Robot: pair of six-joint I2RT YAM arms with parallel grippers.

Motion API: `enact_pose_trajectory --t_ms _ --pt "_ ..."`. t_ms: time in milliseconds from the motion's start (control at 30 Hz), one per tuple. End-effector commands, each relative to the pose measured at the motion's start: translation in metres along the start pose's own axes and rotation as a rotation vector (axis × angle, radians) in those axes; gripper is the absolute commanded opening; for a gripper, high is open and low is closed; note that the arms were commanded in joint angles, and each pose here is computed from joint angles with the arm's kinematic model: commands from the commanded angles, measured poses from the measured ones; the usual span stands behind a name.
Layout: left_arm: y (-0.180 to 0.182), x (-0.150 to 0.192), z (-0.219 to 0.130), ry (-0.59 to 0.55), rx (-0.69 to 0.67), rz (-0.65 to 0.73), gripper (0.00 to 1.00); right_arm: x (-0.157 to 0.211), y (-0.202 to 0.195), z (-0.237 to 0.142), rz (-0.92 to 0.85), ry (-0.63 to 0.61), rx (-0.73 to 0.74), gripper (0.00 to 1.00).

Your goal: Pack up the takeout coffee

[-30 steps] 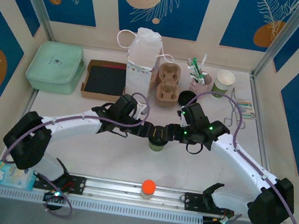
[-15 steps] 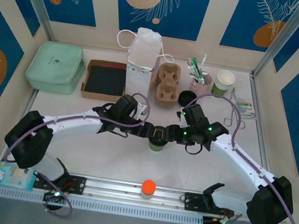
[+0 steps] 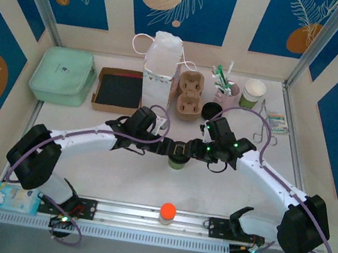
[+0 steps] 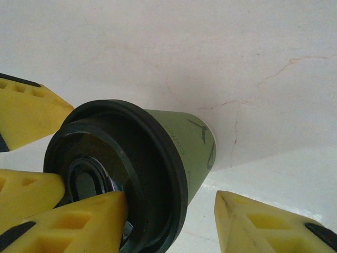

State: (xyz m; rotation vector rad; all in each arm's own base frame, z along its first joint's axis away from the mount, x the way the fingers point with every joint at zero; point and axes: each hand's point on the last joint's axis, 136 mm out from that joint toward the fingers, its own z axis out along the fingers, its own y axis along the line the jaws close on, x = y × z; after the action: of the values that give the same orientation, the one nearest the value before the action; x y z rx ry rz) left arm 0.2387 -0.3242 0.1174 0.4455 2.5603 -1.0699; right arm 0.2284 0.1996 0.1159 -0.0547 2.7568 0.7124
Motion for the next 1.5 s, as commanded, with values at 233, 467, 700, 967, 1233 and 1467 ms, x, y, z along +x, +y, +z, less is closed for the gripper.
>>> enact_pose_trajectory --t_ms 233,467,700,967,1233,1467 --pt "0.035 0.029 0.014 0.096 -0.127 -0.007 0.71 0.053 -0.067 0.025 0.121 0.141 0.275 0.45" --pt "0.047 0.033 0.018 0.104 -0.147 -0.026 0.68 0.046 -0.063 0.022 0.111 0.123 0.279 0.45" --pt "0.054 0.032 0.02 0.103 -0.154 -0.044 0.62 0.041 -0.06 0.017 0.112 0.095 0.269 0.44" --pt "0.059 0.029 0.023 0.108 -0.167 -0.036 0.58 0.041 -0.048 0.012 0.083 0.061 0.224 0.41" --pt "0.058 0.016 0.024 0.104 -0.16 -0.024 0.55 0.047 -0.039 0.008 0.063 0.03 0.203 0.39" --pt "0.053 0.006 0.029 0.111 -0.152 -0.006 0.53 0.048 -0.039 0.013 0.073 0.031 0.196 0.38"
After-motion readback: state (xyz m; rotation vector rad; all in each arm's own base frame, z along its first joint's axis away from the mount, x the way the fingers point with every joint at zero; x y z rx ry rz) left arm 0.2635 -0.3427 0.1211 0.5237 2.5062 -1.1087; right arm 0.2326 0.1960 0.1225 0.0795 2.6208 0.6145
